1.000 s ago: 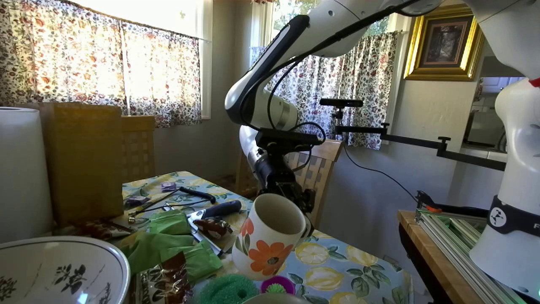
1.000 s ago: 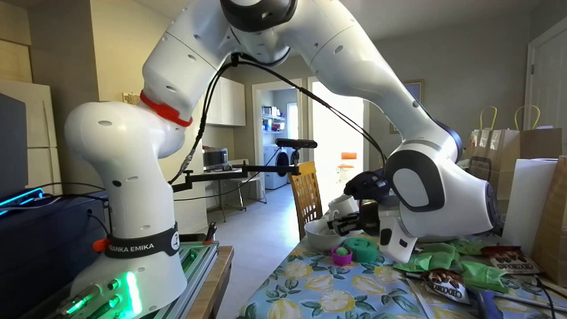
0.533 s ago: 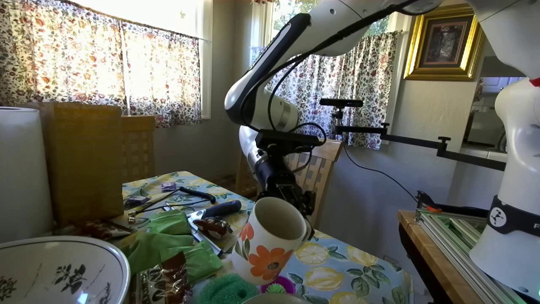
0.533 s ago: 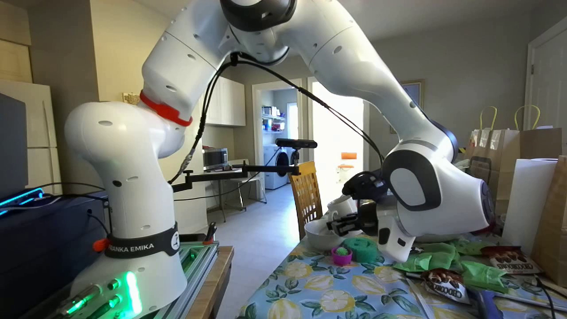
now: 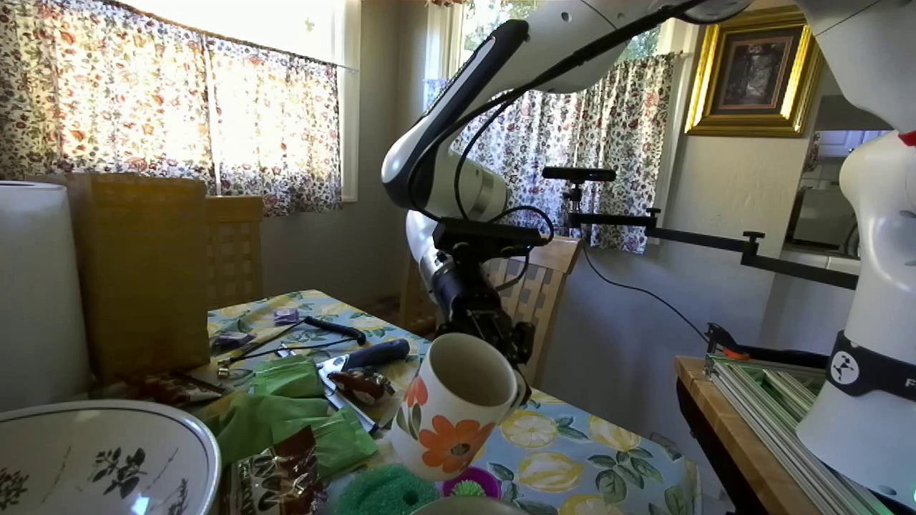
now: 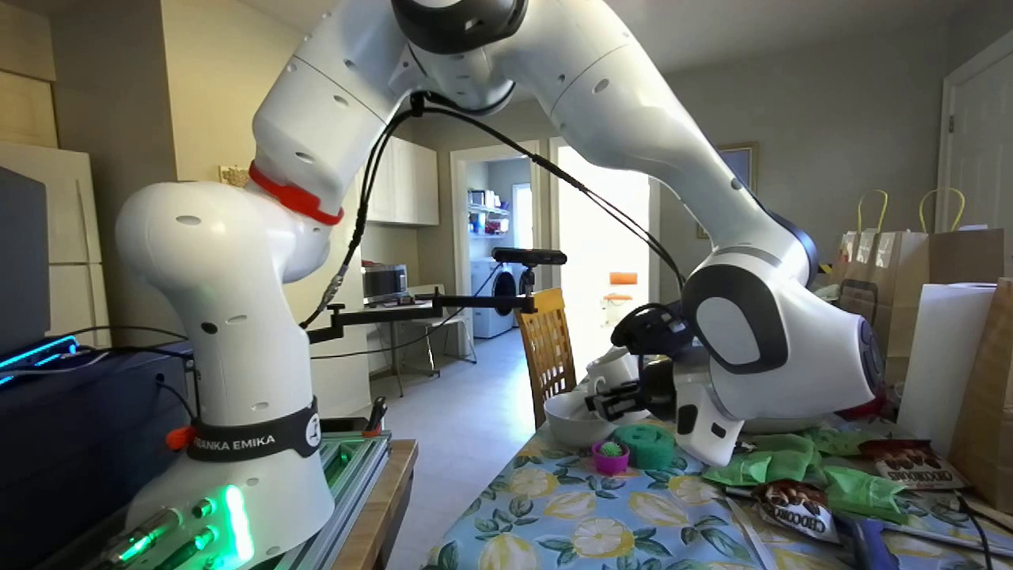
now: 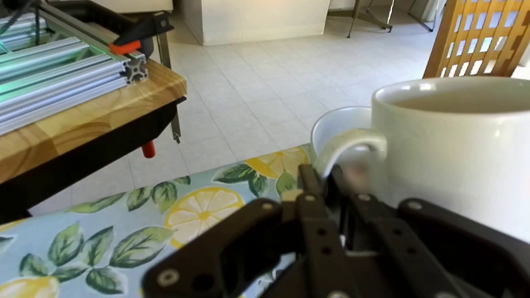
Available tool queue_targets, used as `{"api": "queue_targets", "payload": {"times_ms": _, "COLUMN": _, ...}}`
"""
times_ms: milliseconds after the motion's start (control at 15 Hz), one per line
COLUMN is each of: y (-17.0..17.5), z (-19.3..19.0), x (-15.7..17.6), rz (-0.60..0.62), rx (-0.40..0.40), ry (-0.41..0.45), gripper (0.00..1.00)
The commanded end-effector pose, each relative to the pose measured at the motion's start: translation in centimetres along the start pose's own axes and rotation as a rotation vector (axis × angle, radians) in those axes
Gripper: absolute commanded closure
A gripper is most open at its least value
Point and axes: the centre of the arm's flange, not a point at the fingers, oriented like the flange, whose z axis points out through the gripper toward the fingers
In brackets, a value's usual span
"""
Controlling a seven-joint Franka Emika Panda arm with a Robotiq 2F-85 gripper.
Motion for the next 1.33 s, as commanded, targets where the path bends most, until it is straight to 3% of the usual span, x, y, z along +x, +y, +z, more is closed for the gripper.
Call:
{"api": "queue_targets", "payload": {"times_ms": 0, "y": 0.0, "z": 0.0, "x": 0.0, "rz": 0.000, "rx": 0.000, "ry": 0.000, "gripper": 0.89}}
{"api": "queue_targets", "payload": {"times_ms": 533, "y": 0.0, "z": 0.0, "x": 0.0, "rz": 0.000, "rx": 0.000, "ry": 0.000, "gripper": 0.89}}
{"api": "queue_targets", "payload": {"times_ms": 600, "y": 0.0, "z": 0.0, "x": 0.0, "rz": 0.000, "rx": 0.000, "ry": 0.000, "gripper": 0.97}}
{"api": "queue_targets", "payload": {"times_ms": 1267, "y": -2.1, "z": 0.1, "x": -1.2, "rz": 0.088, "rx": -0.006, "ry": 0.056, "gripper": 0.97}}
